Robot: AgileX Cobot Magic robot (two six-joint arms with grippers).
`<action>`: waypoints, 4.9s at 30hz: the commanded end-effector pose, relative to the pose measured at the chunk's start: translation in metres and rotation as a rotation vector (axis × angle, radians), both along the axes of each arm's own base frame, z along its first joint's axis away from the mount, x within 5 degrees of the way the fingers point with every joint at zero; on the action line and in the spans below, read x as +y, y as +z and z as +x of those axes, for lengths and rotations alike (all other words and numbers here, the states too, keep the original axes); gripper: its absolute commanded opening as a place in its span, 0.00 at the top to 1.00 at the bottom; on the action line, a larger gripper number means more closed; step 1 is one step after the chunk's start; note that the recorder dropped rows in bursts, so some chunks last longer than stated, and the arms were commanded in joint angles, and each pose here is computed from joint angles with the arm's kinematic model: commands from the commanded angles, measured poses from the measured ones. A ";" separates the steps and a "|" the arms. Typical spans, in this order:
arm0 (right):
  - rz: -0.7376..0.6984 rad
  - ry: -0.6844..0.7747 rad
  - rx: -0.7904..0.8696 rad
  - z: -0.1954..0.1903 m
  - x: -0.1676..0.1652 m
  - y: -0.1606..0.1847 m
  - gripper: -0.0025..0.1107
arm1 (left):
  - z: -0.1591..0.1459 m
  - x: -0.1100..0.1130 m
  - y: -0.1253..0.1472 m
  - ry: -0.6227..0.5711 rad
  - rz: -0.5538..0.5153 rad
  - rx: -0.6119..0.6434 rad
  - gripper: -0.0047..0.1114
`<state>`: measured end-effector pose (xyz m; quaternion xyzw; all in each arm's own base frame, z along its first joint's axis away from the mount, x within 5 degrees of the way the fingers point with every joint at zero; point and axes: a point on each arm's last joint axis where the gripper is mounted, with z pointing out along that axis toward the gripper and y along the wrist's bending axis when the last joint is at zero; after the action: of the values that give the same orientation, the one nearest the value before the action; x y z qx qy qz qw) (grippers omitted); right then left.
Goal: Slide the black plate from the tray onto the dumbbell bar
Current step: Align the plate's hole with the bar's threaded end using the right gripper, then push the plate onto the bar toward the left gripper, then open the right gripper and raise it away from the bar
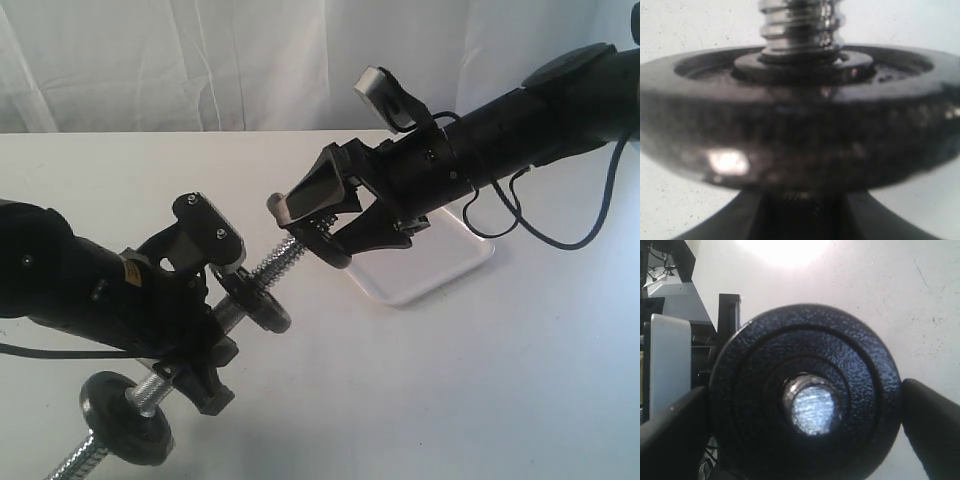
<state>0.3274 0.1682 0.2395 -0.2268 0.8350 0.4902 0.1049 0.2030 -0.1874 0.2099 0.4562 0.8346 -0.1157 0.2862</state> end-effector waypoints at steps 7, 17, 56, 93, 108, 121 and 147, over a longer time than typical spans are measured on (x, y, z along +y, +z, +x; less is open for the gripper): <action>0.122 0.011 0.009 -0.003 0.007 0.016 0.91 | 0.021 -0.010 0.046 0.082 -0.238 -0.337 0.96; 0.117 -0.002 0.037 -0.003 0.006 0.016 0.13 | 0.021 -0.010 0.046 0.081 -0.237 -0.335 0.96; 0.125 0.005 0.029 -0.002 0.012 0.024 0.97 | 0.020 -0.010 0.046 0.080 -0.235 -0.333 0.96; 0.110 -0.022 -0.075 0.007 0.000 0.060 0.20 | 0.021 -0.010 0.046 0.081 -0.236 -0.334 0.96; 0.108 -0.021 -0.076 0.007 0.000 0.060 0.20 | 0.020 -0.010 0.046 0.080 -0.235 -0.333 0.96; 0.093 -0.052 -0.009 0.006 0.000 0.058 0.05 | 0.020 -0.010 0.045 0.079 -0.232 -0.327 0.96; 0.069 -0.068 -0.098 0.011 -0.016 0.073 0.05 | 0.020 -0.010 0.046 0.079 -0.233 -0.329 0.96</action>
<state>0.3381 0.1558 0.3064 -0.2140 0.8231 0.5015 0.1588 0.1993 -0.1874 0.2052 0.4770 0.8347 -0.1116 0.2515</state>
